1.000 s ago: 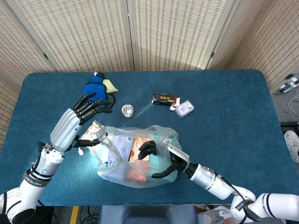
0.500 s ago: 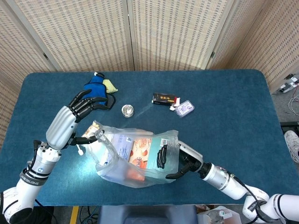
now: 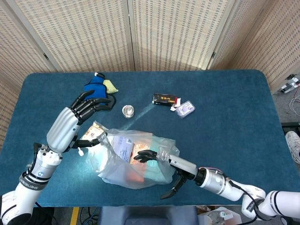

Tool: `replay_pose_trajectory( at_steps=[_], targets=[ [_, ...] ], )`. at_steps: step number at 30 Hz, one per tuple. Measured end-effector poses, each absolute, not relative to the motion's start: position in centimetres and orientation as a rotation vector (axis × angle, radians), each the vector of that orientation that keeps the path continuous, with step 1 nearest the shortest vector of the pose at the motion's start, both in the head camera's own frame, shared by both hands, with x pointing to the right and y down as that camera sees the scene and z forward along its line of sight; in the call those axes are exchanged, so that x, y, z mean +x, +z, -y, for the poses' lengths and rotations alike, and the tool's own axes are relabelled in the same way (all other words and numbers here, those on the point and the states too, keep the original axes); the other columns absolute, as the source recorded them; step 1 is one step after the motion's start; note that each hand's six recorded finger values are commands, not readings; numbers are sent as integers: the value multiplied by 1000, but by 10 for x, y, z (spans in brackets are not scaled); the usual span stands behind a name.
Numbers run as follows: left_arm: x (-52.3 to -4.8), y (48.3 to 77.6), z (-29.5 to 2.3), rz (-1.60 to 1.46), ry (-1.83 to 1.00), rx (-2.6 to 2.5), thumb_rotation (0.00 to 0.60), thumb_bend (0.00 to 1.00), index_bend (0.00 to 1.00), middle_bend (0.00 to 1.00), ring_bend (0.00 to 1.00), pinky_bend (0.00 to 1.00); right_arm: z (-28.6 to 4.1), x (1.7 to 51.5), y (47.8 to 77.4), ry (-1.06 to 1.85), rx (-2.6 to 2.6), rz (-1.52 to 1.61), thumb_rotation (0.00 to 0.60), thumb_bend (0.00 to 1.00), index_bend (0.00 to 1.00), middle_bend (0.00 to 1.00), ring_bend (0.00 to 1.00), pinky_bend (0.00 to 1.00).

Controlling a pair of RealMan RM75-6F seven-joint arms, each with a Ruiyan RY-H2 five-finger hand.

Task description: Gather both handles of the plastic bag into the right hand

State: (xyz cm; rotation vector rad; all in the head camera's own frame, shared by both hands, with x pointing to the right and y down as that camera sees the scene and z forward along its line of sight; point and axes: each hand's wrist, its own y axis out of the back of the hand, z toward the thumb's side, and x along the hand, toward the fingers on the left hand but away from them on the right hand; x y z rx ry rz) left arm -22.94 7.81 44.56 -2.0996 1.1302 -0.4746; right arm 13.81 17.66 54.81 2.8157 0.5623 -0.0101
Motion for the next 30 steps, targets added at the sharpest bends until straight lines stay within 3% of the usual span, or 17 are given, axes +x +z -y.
replay_pose_trajectory(
  at_steps=[30],
  targets=[
    [-184, 445, -78, -1005, -514, -2183, 600, 263, 206, 214, 190, 68, -159, 91, 553, 33, 2768, -518, 600, 24, 14, 75, 23, 106]
  ],
)
